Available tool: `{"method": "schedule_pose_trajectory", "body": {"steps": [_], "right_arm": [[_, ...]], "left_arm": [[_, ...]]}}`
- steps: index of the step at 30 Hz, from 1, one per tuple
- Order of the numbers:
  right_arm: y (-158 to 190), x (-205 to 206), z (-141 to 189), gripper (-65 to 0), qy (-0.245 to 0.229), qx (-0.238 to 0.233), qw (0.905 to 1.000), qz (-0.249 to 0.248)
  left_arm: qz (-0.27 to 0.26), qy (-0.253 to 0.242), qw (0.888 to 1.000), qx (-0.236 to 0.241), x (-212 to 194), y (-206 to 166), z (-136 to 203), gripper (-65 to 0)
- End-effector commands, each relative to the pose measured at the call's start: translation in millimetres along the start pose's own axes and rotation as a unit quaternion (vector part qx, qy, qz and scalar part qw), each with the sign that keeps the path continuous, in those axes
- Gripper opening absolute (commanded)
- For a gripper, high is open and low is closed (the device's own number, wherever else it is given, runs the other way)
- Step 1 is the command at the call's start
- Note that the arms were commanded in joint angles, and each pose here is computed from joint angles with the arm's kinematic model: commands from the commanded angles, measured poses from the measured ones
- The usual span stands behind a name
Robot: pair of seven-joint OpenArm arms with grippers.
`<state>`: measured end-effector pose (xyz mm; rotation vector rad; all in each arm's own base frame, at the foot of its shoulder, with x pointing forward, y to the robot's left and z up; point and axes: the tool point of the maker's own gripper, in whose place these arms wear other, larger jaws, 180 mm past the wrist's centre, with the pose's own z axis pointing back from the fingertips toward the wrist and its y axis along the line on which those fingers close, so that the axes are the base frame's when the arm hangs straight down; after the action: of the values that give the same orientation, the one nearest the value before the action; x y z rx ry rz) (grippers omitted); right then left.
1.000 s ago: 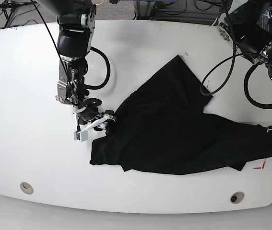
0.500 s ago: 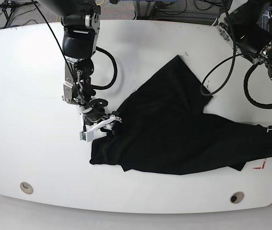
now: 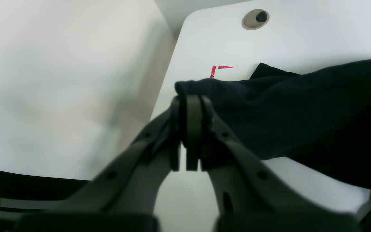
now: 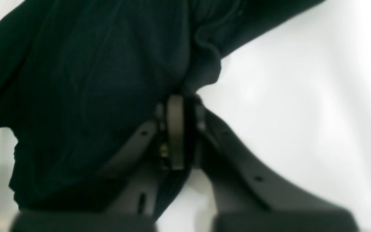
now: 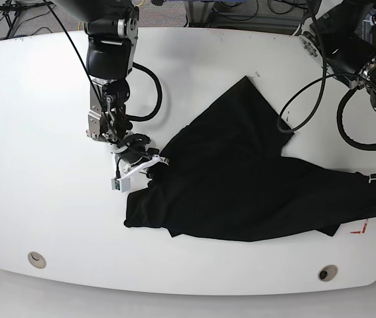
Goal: Fold the T-shirt properly
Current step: 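Release with the right gripper and move it to the shirt's corner, then grasp the shirt corner with the right gripper, holding the left grip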
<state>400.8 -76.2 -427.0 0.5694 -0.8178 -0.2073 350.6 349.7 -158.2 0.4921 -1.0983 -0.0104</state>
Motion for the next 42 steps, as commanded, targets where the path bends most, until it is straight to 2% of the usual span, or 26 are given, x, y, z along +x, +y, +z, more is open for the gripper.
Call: {"method": "schedule_pose_trajectory", "body": {"steps": [1, 8, 14, 21, 25, 34, 37, 42], "right_arm": [[0.4, 7.3, 2.7, -65.0, 0.009, -0.002, 0.9999, 0.015], [-0.6, 23.5, 34.2, -65.0, -0.028, -0.009, 0.9981, 0.054], [1.1, 24.9, 56.7, -65.0, -0.013, -0.020, 0.9960, 0.086], [-20.5, 37.5, 81.2, -65.0, -0.018, -0.049, 0.9909, 0.124], [-41.0, 47.4, 91.6, -65.0, -0.014, -0.072, 0.9866, 0.146], [-79.9, 52.4, 97.4, -64.4, 0.009, -0.106, 0.9831, 0.149], [-83.7, 55.7, 96.2, -58.3, 0.010, -0.108, 0.9831, 0.147], [-84.0, 50.6, 96.6, -38.2, 0.014, -0.108, 0.9833, 0.146]], "left_arm": [[-0.001, -0.030, 1.000, 0.008, 17.5, 7.2, 2.9, -65.0], [0.002, -0.021, 1.000, 0.002, 11.9, 5.1, -1.5, -65.0], [-0.002, -0.007, 1.000, -0.003, 1.4, 1.8, -3.6, -65.0], [-0.006, -0.023, 1.000, -0.008, 0.9, -2.5, -3.0, -65.0], [-0.019, -0.016, 1.000, -0.018, -9.3, -8.7, -2.5, -65.0], [-0.041, 0.006, 0.998, -0.038, -28.3, -21.2, -1.1, -65.0], [-0.041, 0.008, 0.998, -0.037, -30.4, -20.7, -0.8, -65.0], [-0.045, 0.017, 0.998, -0.040, -38.3, -22.6, 0.2, -65.0]]}}
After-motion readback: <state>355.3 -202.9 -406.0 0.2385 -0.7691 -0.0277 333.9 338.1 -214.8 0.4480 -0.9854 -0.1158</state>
